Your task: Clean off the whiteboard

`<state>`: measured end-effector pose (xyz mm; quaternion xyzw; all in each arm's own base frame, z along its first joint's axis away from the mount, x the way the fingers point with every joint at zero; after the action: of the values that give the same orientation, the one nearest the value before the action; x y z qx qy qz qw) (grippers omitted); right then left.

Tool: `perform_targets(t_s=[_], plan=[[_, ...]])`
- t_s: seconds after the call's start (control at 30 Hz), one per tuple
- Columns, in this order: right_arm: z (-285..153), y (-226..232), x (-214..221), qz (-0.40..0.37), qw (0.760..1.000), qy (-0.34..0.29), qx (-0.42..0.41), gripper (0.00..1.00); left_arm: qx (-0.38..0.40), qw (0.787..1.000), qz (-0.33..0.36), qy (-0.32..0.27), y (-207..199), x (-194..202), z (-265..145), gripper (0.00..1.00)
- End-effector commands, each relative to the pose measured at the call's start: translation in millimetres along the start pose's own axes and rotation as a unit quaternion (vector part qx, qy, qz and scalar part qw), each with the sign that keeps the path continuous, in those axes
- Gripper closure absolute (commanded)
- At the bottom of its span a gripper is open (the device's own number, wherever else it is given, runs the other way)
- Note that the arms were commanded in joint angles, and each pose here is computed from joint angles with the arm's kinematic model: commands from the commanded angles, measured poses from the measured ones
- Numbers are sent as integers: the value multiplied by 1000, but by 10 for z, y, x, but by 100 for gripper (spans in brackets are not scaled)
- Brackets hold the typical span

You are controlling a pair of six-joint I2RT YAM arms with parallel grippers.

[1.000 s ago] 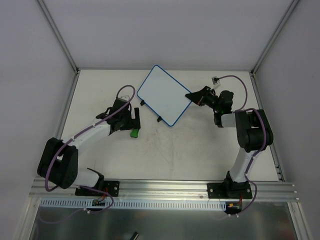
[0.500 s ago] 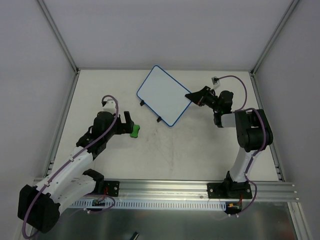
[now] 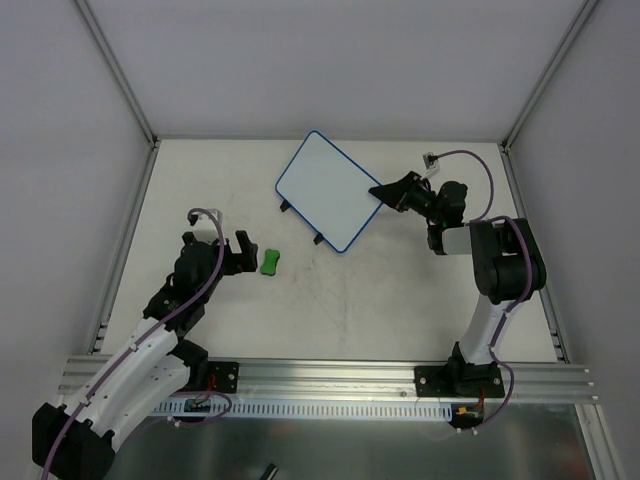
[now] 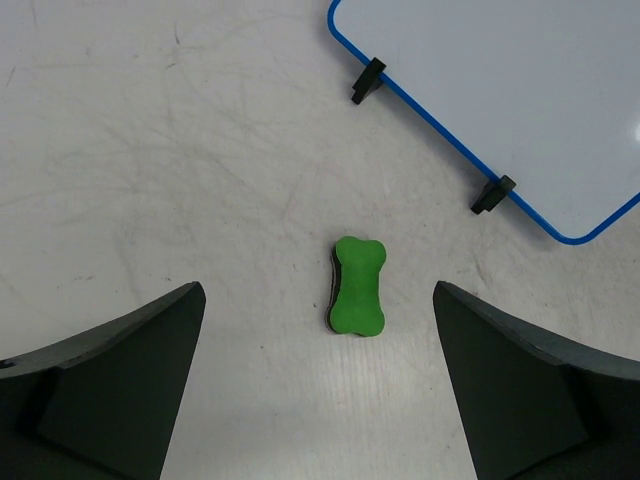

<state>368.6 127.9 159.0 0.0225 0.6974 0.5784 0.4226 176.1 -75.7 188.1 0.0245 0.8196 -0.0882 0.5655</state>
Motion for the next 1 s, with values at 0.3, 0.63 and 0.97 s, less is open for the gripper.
perform_targets(t_s=[0.3,0.63,0.97], plan=[[12,173,-126,-52,997,-23,-42,25,-32,998,4,-49,83,-14,-11,1],[-24,151,-127,-53,998,-34,-30,1,-47,997,4,-58,119,28,-19,1],[-577,249,-140,-111,986,-114,57,1,-31,996,14,-82,106,-12,-15,1]])
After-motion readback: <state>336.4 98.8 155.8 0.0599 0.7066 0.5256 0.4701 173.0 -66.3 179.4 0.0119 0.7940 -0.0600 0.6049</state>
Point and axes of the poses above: each gripper's point midway between its finger pads, its own z axis out along the fingers, its own y axis along the line the jaws close on, x = y × z, the point moved 10 cm from there along -z, back along the fingers, and after that the axes turned 6 degrees about z, right-handed, at the moved point
